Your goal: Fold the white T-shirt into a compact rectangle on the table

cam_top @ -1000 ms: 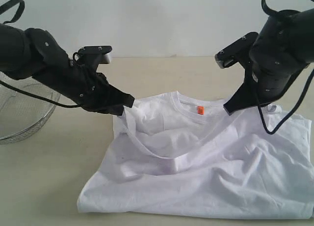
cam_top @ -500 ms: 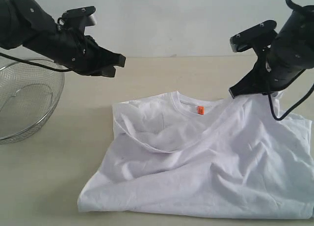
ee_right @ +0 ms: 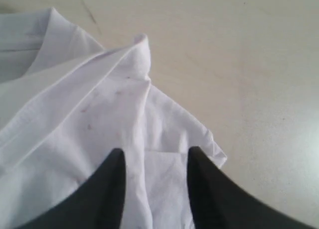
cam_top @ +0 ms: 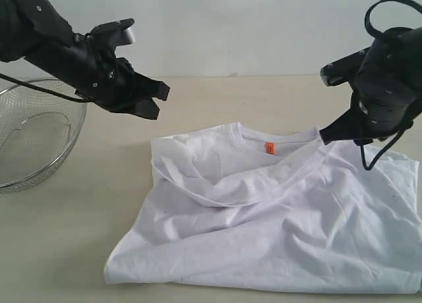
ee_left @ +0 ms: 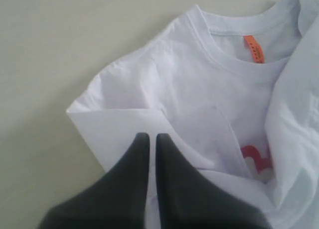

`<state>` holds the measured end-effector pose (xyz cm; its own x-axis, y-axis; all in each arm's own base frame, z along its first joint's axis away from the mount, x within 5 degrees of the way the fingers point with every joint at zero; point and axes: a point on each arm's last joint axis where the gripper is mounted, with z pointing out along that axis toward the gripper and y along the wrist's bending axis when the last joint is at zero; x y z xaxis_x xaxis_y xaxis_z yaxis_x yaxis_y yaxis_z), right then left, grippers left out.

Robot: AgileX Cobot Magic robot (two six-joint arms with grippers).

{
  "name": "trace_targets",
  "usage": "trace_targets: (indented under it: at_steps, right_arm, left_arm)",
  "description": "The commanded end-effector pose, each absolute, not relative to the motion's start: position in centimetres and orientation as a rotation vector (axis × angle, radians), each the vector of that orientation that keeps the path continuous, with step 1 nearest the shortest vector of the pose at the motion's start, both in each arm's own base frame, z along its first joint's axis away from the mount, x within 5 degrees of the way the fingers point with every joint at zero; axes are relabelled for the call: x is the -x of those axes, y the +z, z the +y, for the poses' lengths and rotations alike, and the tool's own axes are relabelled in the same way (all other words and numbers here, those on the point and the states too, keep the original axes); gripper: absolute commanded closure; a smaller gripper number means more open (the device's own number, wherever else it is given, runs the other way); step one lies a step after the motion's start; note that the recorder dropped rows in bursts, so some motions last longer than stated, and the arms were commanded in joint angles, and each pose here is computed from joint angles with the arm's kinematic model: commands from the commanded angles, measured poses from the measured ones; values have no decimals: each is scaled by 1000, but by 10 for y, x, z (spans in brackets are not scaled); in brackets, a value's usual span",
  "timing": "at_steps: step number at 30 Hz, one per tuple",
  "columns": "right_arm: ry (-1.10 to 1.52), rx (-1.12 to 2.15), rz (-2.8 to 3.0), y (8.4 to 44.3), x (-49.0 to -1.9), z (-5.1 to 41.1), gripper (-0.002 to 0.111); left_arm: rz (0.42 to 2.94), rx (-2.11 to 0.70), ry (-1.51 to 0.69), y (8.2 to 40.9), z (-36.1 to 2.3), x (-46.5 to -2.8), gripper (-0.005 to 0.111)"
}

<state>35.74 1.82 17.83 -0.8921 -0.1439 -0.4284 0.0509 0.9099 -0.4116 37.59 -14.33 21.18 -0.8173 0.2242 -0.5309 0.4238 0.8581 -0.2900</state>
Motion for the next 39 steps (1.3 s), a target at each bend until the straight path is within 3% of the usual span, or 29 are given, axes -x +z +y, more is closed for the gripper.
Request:
trace_targets:
  at_steps: [1, 5, 10, 18, 25, 33, 39]
  right_arm:
    - [-568, -70, 2596, 193, -354, 3, 92]
    - [-409, -55, 2683, 200, -345, 8, 108]
    - [-78, 100, 2779, 196, -322, 41, 108]
    - [18, 96, 2834, 166, -299, 53, 108]
    - [94, 227, 2771, 164, -297, 81, 108]
    - [89, 233, 2827, 137, -303, 84, 108]
    - [104, 223, 2782, 140, -309, 86, 108]
  left_arm:
    - [2502, -527, -577, 240, -143, -365, 102]
    - [2497, -553, -594, 252, -142, -357, 102]
    - [2536, -585, -623, 252, -142, -352, 102]
    - [2560, -610, -641, 251, -143, -349, 102]
    - [2561, -596, -649, 251, -143, -349, 102]
    - [2568, -587, -654, 251, -143, -348, 102]
    - [2570, -588, -655, 251, -143, -348, 102]
